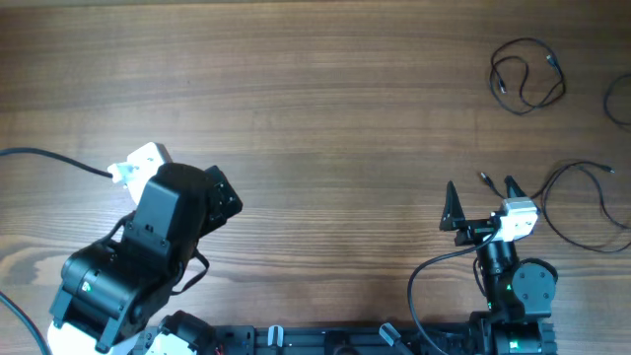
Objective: Untangle cables
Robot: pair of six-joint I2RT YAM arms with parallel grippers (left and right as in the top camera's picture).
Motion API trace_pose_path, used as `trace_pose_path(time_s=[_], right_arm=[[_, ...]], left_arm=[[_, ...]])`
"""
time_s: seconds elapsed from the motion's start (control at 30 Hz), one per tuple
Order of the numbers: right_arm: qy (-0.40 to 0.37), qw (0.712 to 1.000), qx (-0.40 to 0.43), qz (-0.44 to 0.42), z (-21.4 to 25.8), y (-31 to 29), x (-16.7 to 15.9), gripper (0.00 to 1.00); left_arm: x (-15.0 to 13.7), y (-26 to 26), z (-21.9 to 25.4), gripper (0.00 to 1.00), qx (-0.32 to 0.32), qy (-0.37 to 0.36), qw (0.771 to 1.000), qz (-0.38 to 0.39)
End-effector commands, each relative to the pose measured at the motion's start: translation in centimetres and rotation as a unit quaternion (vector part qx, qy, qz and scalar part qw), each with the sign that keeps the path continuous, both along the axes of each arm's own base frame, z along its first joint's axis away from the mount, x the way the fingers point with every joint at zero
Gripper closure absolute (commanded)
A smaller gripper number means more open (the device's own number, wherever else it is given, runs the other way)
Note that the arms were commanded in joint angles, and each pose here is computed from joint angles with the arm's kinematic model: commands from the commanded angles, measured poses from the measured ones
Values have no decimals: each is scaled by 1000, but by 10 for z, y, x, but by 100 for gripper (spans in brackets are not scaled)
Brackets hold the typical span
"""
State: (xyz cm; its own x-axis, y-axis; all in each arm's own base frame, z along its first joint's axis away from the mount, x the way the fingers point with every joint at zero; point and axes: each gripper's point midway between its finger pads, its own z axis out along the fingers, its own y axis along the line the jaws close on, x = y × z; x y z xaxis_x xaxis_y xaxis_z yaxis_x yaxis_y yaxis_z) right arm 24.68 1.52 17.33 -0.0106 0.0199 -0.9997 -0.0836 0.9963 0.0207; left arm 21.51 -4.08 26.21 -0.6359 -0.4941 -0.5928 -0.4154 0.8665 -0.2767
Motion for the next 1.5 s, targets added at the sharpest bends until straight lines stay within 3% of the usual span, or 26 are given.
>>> trace_pose_path(time_s=[0.0,0.13,0.27,0.5,0.7,0.87,1.13,1.33,1.47], right_arm=[[-7,1000,-8,-5,2,-1,0,0],[-7,1000,-9,-5,2,-1,0,0],[-7,1000,-8,-5,2,-1,0,0],[-7,1000,-9,-5,2,-1,0,0],[-7,1000,-9,-5,2,-1,0,0],[-7,1000,-8,-5,2,-1,0,0],[-7,1000,-9,-5,2,-1,0,0],[-7,1000,-8,-5,2,-1,0,0],[-7,1000,-8,-5,2,-1,0,0]], left_arm=[[2,34,4,0,12,-11,997,69],[-16,83,20,0,0,-50,983,179],[-56,110,47,0,-17,-136,960,246],[-119,112,79,0,-45,-273,927,254],[-152,110,87,0,-59,-336,906,250],[-161,110,81,0,-59,-334,907,250],[-187,108,18,0,-28,-197,945,258],[-194,108,18,0,-35,-216,941,259],[-212,107,17,0,-47,-268,927,257]])
